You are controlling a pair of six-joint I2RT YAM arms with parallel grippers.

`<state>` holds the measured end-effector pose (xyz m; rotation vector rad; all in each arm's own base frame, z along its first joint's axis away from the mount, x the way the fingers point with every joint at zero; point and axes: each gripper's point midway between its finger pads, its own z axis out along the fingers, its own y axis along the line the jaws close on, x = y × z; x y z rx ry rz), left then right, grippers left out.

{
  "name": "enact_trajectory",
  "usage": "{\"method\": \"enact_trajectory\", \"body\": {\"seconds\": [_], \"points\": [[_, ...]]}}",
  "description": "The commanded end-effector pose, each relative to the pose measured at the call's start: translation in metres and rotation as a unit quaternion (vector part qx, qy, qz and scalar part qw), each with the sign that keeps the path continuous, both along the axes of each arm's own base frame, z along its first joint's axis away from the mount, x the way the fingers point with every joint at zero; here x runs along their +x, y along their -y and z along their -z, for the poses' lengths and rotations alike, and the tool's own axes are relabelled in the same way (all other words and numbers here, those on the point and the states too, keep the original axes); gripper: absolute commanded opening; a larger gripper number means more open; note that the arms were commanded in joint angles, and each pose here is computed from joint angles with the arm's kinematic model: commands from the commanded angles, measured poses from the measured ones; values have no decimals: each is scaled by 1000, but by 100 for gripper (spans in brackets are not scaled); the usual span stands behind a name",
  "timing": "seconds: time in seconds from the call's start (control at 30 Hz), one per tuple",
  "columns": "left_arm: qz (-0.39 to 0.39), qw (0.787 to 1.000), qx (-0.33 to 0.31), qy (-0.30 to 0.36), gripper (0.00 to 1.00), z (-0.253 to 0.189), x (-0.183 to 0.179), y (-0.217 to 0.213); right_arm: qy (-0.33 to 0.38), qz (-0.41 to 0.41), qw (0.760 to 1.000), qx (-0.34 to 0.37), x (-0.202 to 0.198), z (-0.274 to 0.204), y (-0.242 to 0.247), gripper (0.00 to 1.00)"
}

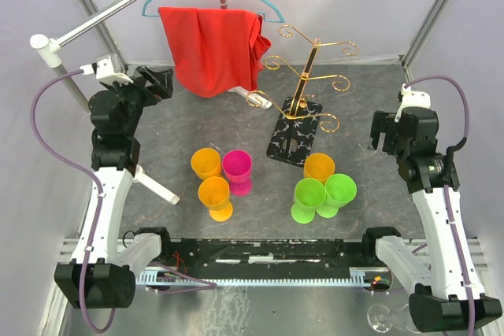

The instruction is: Place the wine glass upside down on the wine glass rack

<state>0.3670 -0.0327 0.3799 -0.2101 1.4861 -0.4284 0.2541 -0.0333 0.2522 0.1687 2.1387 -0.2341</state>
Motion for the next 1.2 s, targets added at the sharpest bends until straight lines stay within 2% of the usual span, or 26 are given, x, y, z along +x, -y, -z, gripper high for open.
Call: {"method": "enact_trajectory", "body": {"seconds": [0.0,0.27,0.47,0.57,0.87,1.03,1.17], "points": [[-17,1000,-15,19,99,-25,4,-4,31,2,999,-10,4,-17,3,100],[-24,998,23,-54,99,-2,28,-10,42,18,999,-28,-1,-21,11,100],[68,995,42,-52,99,10,19,20,37,11,999,-22,-1,-18,8,100],[120,989,61,-57,99,18,10,36,30,9,999,-19,-2,-17,7,100],[169,969,122,-136,99,60,-32,55,-7,18,1000,-7,-7,-16,6,100],[191,946,167,-202,99,101,-67,85,-18,23,1000,-12,-10,-20,8,100],[180,930,176,-268,99,142,-90,89,-15,21,1000,-12,-15,-27,8,100]]}}
